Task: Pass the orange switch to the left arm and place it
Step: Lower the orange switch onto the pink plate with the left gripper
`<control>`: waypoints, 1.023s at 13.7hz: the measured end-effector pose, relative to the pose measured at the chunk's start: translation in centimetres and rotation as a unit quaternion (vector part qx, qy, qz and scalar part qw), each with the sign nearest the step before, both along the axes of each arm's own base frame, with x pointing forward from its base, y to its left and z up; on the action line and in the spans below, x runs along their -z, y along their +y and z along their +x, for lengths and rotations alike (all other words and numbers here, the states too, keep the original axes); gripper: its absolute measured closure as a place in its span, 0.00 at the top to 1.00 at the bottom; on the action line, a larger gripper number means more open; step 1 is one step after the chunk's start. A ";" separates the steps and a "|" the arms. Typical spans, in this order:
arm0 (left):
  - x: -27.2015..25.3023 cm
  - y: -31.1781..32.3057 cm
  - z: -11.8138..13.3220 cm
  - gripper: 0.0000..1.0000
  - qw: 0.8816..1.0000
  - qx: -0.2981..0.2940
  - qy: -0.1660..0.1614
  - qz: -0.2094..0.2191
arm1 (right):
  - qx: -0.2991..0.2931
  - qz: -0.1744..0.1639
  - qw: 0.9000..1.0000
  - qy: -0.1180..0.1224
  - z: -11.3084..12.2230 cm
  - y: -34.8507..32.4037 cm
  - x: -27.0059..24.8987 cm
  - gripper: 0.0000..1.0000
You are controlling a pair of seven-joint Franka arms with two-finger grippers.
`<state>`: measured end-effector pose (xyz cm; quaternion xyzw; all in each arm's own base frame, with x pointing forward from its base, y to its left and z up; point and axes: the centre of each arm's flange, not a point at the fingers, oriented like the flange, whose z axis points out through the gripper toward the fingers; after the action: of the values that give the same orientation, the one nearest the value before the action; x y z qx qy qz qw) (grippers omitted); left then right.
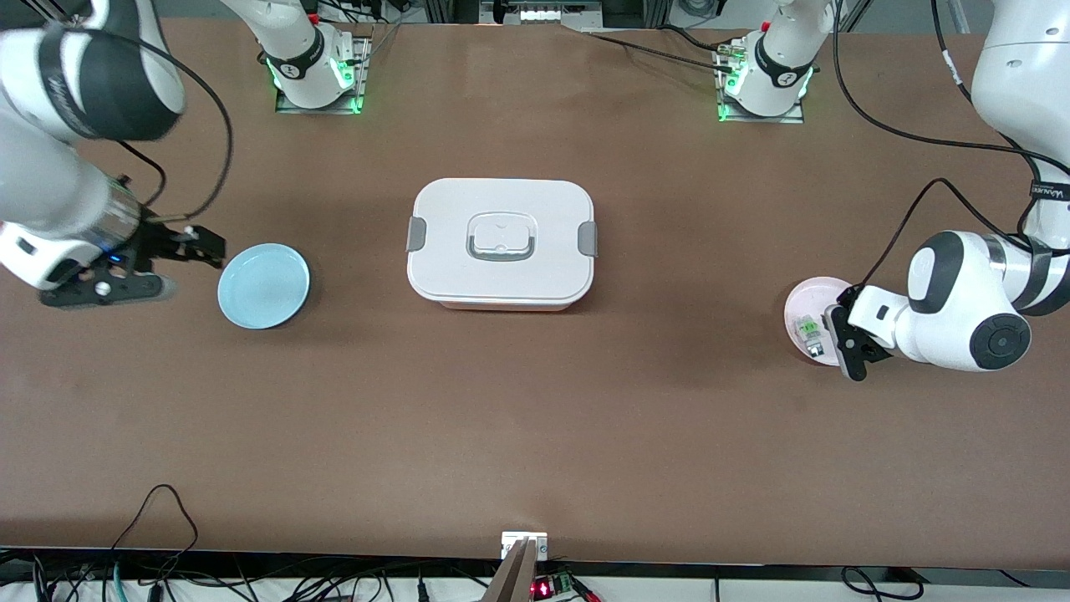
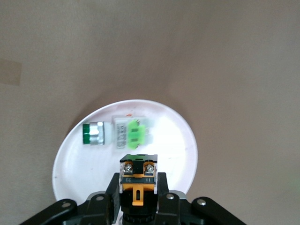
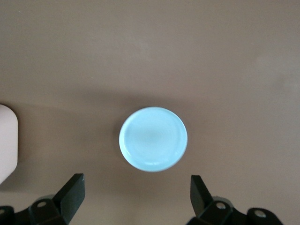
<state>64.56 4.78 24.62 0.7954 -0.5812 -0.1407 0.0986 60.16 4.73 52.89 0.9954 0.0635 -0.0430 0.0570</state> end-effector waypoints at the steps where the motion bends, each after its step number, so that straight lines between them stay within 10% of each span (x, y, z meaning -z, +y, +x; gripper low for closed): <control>1: 0.3 0.2 0.1 0.34 1.000 0.018 -0.002 0.002 | 0.007 -0.002 1.000 0.003 -0.3 -0.6 -1.4 1.00; 12: 5.1 3.3 -0.9 0.34 0.998 0.058 0.002 -0.030 | 0.091 0.004 0.996 0.019 0.0 -8.7 -0.9 1.00; 14: 5.3 3.8 -1.0 0.49 0.998 0.055 0.004 -0.032 | 0.101 0.009 0.995 0.017 0.0 -9.7 -0.8 1.00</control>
<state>63.52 8.54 19.29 0.7585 -0.6275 -0.1302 0.1180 60.19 -4.96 53.64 0.9963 -0.0362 -0.0653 0.0422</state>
